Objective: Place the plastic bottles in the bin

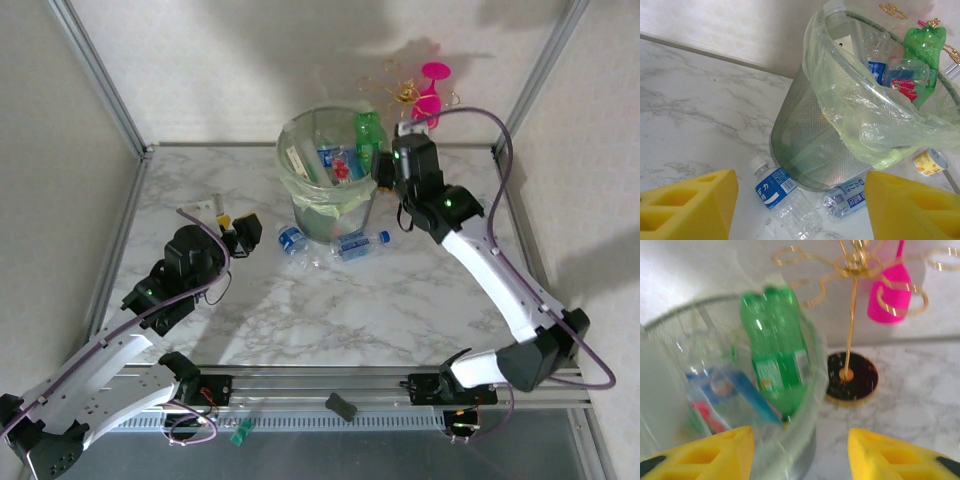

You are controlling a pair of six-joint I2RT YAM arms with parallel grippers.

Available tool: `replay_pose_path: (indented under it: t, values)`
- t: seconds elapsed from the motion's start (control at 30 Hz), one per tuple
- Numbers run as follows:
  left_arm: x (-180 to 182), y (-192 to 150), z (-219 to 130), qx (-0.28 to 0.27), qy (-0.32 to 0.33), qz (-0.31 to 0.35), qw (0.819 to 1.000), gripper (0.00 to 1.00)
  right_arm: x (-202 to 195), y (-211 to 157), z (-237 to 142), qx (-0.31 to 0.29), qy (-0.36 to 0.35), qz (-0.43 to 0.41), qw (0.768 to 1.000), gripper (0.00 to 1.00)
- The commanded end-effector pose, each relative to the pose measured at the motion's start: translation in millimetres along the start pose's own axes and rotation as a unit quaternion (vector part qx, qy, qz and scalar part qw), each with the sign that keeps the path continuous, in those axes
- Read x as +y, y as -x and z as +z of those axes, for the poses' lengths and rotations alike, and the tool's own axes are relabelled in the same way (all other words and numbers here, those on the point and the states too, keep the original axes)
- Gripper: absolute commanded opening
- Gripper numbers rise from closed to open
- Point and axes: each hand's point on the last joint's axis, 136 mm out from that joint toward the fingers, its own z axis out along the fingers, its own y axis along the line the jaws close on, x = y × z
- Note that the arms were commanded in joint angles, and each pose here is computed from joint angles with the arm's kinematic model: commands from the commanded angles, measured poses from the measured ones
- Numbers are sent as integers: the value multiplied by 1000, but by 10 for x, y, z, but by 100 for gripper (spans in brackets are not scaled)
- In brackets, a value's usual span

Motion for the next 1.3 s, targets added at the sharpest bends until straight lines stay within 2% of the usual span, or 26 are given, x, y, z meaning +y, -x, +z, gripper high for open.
replay_pose_path:
  t: [0.0, 0.2, 0.3, 0.43, 0.6, 0.63, 0.73, 0.87, 1.07, 1.27]
  values:
    - [-2, -6, 17, -5, 3, 9, 1000, 67, -225, -143, -169, -10, 8, 88, 996, 53]
    - [-9, -46, 57, 3, 3, 11, 1000, 67, -599, -875, -171, 41, 26, 233, 971, 57]
    - [-8, -75, 86, 8, 5, 13, 1000, 68, -514, -1210, -46, 83, 76, 293, 950, 64]
    - [-1, -101, 107, 12, 7, 14, 1000, 67, -373, -1614, 168, 149, 100, 354, 918, 67]
    - [17, -106, 113, 12, 12, 16, 1000, 67, -152, -1890, 354, 196, 147, 438, 865, 78]
    - [21, -106, 113, 12, 13, 18, 1000, 67, -135, -1931, 393, 204, 146, 447, 858, 82]
    - [21, -103, 112, 12, 13, 17, 1000, 67, -110, -1995, 499, 213, 143, 471, 844, 83]
    - [25, -108, 118, 13, 14, 18, 1000, 67, -130, -2115, 615, 224, 123, 489, 834, 80]
    - [16, -110, 115, 13, 12, 17, 1000, 67, -233, -2260, 742, 226, 88, 492, 836, 79]
    - [5, -107, 107, 13, 8, 16, 1000, 67, -404, -2395, 869, 222, 39, 505, 833, 74]
